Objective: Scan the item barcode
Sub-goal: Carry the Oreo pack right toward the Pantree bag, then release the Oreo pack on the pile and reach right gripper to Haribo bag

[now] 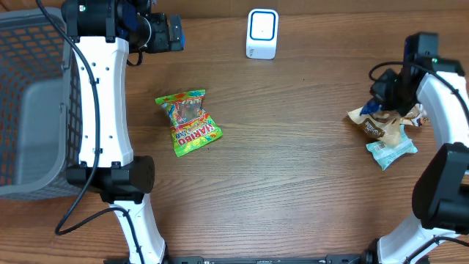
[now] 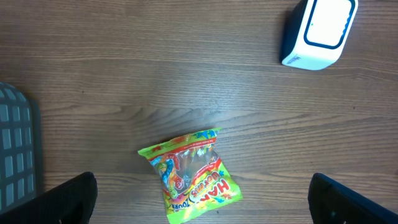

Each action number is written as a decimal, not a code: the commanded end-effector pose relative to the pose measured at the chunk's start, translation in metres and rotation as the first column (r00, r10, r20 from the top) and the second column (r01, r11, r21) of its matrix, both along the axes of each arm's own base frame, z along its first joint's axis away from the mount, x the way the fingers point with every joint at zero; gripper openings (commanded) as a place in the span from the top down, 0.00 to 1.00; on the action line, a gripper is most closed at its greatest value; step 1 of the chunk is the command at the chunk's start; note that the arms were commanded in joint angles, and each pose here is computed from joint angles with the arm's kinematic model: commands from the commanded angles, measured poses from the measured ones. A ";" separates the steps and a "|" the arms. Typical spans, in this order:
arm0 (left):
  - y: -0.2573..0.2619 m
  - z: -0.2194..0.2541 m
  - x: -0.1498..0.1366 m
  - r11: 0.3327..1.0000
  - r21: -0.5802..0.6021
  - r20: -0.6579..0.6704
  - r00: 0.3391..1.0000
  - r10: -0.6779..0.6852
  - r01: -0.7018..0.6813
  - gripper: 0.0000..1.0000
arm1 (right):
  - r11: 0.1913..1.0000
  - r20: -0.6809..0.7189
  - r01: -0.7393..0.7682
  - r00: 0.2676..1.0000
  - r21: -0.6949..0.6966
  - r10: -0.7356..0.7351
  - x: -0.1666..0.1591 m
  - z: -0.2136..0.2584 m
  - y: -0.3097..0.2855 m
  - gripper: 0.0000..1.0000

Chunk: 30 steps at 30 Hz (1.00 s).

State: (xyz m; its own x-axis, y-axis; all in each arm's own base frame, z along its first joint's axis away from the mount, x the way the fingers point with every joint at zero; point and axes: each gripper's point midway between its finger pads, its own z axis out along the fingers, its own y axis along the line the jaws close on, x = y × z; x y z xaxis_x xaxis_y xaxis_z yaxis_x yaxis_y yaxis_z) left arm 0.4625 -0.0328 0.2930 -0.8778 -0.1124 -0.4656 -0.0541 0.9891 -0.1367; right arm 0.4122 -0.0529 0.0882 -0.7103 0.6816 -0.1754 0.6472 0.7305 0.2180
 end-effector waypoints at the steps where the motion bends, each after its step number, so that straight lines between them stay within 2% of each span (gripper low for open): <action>1: 0.002 -0.002 0.002 1.000 0.002 -0.003 1.000 0.007 -0.007 0.01 | 1.000 0.021 0.000 1.000 0.016 -0.001 0.000 0.004 0.005 0.88; 3: 0.002 -0.003 0.002 1.000 0.002 -0.003 1.000 0.007 -0.007 0.00 | 1.000 0.028 -0.026 0.999 0.008 0.026 0.001 0.004 0.005 0.59; 5: 0.002 -0.003 0.002 1.000 0.002 -0.003 1.000 0.007 -0.007 0.00 | 0.999 0.034 -0.041 0.999 0.020 0.040 0.002 0.007 0.008 0.49; 9: 0.002 -0.003 0.003 1.000 0.002 -0.003 1.000 0.008 -0.008 0.00 | 0.982 0.100 -0.171 0.982 0.076 0.163 0.013 0.021 0.029 0.47; 13: 0.002 -0.002 0.002 1.000 0.002 -0.003 1.000 0.007 -0.007 0.00 | 0.937 0.202 -0.335 0.928 0.097 0.312 0.029 0.048 0.064 0.47; 18: 0.002 -0.002 0.002 1.000 0.002 -0.002 1.000 0.007 -0.007 0.00 | 0.820 0.377 -0.563 0.784 0.100 0.492 0.048 0.084 0.144 0.44; 23: 0.002 -0.003 0.003 1.000 0.002 -0.003 1.000 0.007 -0.007 0.00 | 0.713 0.490 -0.698 0.647 0.073 0.584 0.052 0.098 0.234 0.41; 26: 0.002 -0.002 0.002 1.000 0.002 -0.003 1.000 0.007 -0.007 0.00 | 0.634 0.521 -0.771 0.566 0.061 0.639 0.043 0.092 0.295 0.41; 30: 0.002 -0.002 0.002 1.000 0.002 -0.003 1.000 0.007 -0.007 0.00 | 0.544 0.520 -0.835 0.499 0.076 0.693 0.025 0.062 0.360 0.40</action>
